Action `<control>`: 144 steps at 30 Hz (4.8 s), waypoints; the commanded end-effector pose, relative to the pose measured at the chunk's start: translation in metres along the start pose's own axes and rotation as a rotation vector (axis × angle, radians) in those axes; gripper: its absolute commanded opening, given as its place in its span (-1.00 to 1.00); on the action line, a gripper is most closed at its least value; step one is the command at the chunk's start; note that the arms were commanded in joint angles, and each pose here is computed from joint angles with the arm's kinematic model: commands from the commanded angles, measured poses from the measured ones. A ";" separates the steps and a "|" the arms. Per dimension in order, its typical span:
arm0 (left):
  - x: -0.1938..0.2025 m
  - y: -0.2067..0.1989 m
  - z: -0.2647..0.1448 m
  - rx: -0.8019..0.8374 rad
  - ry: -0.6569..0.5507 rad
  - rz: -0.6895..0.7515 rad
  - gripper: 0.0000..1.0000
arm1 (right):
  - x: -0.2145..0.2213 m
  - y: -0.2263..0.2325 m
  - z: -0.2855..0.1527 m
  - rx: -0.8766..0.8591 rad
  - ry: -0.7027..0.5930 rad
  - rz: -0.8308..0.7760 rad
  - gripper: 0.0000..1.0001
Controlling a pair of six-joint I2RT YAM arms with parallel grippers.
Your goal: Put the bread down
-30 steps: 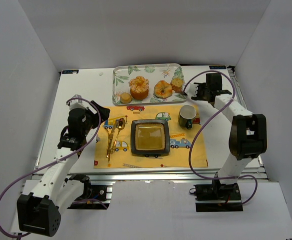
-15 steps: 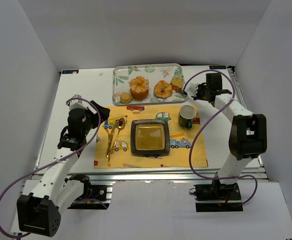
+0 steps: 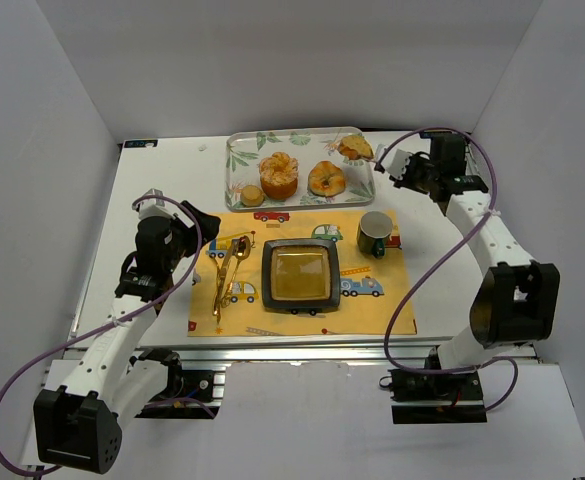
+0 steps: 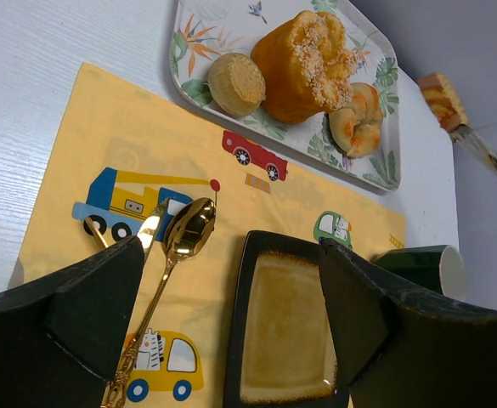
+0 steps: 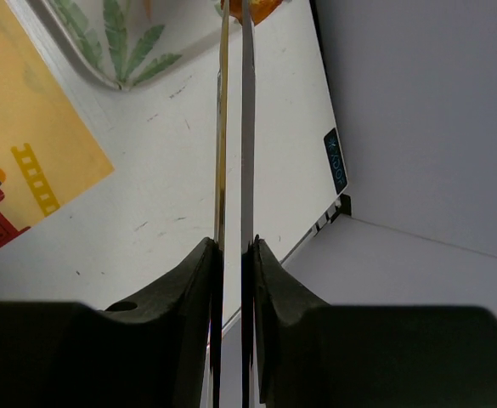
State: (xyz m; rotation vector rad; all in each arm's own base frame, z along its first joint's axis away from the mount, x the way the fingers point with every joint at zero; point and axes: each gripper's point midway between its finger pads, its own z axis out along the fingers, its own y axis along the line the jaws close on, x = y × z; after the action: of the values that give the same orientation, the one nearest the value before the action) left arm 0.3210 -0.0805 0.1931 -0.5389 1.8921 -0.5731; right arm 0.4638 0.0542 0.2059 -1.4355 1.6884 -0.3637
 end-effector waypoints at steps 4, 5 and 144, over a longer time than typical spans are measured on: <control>-0.021 -0.018 -0.007 0.048 -0.051 -0.001 0.84 | -0.034 0.023 -0.040 -0.061 -0.161 0.018 -0.93; -0.022 -0.018 -0.007 0.048 -0.053 -0.002 0.85 | -0.045 0.027 -0.054 -0.063 -0.204 -0.016 -0.93; -0.021 -0.020 0.000 0.049 -0.046 -0.028 0.85 | -0.048 0.040 0.059 -0.482 -0.194 0.903 -1.00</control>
State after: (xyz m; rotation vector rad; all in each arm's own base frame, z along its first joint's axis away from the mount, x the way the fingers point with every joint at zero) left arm 0.3295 -0.0835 0.1969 -0.5579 1.8738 -0.5992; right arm 0.4809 0.1167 0.1075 -0.7979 2.2991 0.6353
